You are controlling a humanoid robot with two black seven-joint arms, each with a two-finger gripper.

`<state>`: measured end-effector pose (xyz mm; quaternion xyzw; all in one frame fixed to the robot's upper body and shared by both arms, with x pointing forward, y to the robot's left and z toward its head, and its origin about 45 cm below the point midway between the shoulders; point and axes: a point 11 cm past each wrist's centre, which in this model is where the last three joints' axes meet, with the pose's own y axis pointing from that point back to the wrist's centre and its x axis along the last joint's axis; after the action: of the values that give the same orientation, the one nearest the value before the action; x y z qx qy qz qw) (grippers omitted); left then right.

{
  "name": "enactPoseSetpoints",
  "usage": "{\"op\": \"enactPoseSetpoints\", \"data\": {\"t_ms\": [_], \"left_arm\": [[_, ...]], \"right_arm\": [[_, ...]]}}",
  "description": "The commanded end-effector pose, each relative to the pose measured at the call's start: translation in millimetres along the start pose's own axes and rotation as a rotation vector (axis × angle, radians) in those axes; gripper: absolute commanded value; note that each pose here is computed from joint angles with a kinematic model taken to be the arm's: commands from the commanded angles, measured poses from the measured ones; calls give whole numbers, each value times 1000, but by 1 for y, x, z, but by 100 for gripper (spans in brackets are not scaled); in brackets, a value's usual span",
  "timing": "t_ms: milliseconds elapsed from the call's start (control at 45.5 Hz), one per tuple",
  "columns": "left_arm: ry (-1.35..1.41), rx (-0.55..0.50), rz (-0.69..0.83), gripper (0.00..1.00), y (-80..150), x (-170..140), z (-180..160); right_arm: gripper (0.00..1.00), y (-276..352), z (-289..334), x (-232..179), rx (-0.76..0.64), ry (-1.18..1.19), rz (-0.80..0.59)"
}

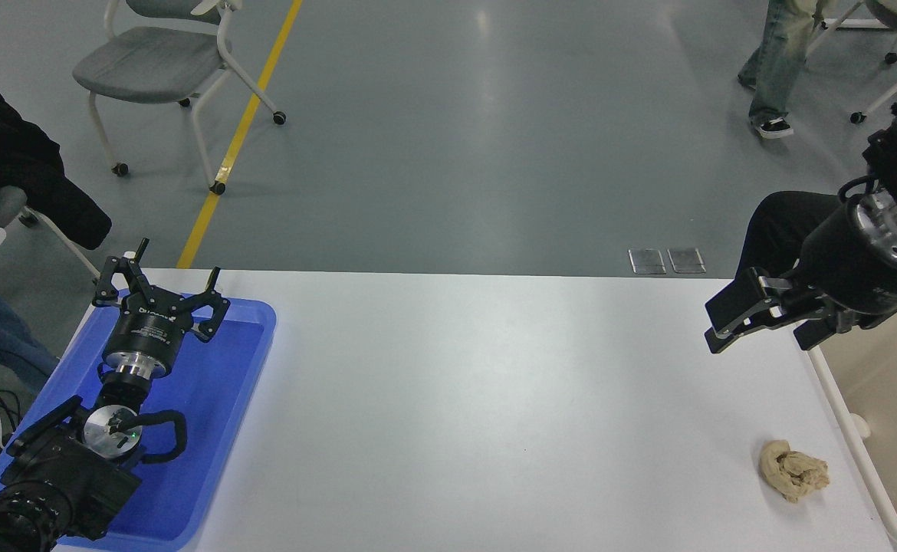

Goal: Pick up paper ball place in dustbin

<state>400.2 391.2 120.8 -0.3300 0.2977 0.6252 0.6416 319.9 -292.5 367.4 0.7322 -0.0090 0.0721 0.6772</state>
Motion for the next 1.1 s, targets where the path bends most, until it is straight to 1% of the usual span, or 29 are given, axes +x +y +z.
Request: {"op": "enactPoseSetpoints", "data": {"t_ms": [0,176,352,484,615,725,857,989,1077], "left_arm": [[0,0,0,100,0,0,0],[0,0,0,100,0,0,0],[0,1,2,100,0,0,-1],[0,0,0,100,0,0,0],[2,1,-1,100,0,0,-1],[2,1,-1,100,0,0,-1],[2,1,-1,100,0,0,-1],[2,1,-1,100,0,0,-1],[2,1,-1,100,0,0,-1]], "right_arm": [[100,-12,8,1,-2,-21,-7],[100,-29,41,-3,-10,-81,-1],[100,-47,86,-15,-101,-56,-9],[100,-71,121,-27,-169,-28,-11],[100,-108,138,-34,-190,16,41],[100,-131,154,-44,-208,-4,29],[100,-162,153,-54,-168,-27,27],[100,-182,168,-62,-216,-31,33],[100,-196,174,-70,-211,-58,28]]}}
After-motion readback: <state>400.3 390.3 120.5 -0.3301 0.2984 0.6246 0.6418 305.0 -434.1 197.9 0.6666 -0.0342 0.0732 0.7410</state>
